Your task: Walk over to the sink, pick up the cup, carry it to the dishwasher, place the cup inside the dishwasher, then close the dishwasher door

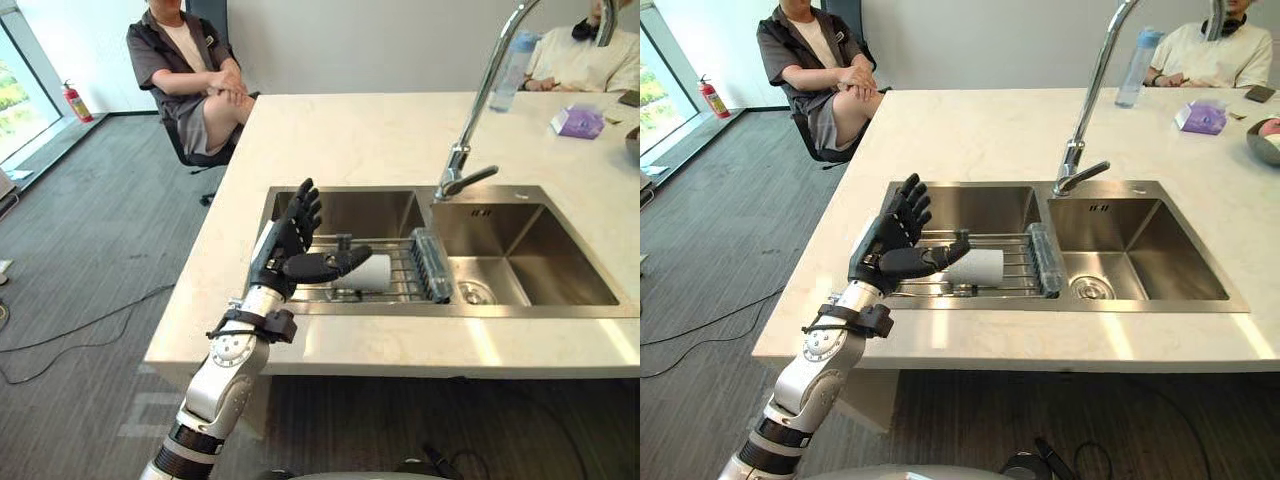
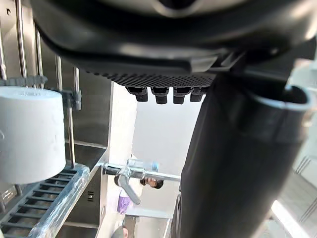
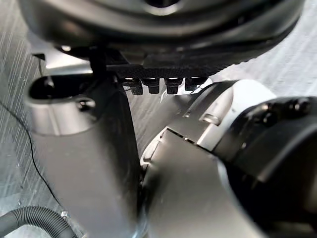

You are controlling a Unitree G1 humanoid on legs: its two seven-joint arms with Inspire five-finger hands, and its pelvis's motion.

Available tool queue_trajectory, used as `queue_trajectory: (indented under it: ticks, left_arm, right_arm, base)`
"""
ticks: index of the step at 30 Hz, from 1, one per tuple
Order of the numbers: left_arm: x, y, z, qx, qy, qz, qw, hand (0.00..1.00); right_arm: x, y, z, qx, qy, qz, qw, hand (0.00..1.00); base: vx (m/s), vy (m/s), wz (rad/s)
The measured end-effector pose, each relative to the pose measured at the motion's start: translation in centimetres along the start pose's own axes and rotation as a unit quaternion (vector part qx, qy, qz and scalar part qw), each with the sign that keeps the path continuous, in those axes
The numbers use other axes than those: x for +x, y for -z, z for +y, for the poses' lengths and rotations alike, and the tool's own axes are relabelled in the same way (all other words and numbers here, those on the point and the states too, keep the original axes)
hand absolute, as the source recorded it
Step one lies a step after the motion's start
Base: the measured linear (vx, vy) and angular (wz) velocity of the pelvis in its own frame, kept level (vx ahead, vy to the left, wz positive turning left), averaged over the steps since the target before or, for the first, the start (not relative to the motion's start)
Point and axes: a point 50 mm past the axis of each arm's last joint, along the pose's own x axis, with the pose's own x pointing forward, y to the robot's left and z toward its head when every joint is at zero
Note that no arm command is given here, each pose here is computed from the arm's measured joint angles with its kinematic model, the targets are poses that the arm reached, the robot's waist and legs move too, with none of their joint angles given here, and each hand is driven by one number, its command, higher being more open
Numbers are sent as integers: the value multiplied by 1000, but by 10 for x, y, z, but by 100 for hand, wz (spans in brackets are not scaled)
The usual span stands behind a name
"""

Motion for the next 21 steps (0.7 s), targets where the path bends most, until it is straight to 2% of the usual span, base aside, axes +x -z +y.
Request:
queue_trajectory:
  ticks: [5, 11, 17, 21]
  left_arm:
    - [6, -5, -13, -9, 50, -16, 999, 100]
    - [6, -7, -10, 36, 48, -16, 998, 100]
    - [5, -7, -1, 150, 26, -14, 988, 100]
    - [0, -4, 18, 254, 31, 7, 967, 100]
  right_arm:
    - [-1, -7, -8, -7, 11, -3, 1000, 100]
    - [-2, 5, -10, -13, 11, 17, 1000, 100]
    - [-1, 3, 1, -40, -13, 18, 999, 100]
    - [-1, 0, 7, -63, -23, 21, 998, 100]
  base:
    - [109, -242, -6]
    - [75, -5, 2]
    - [-20, 12, -6]
    - [-44, -1, -7]
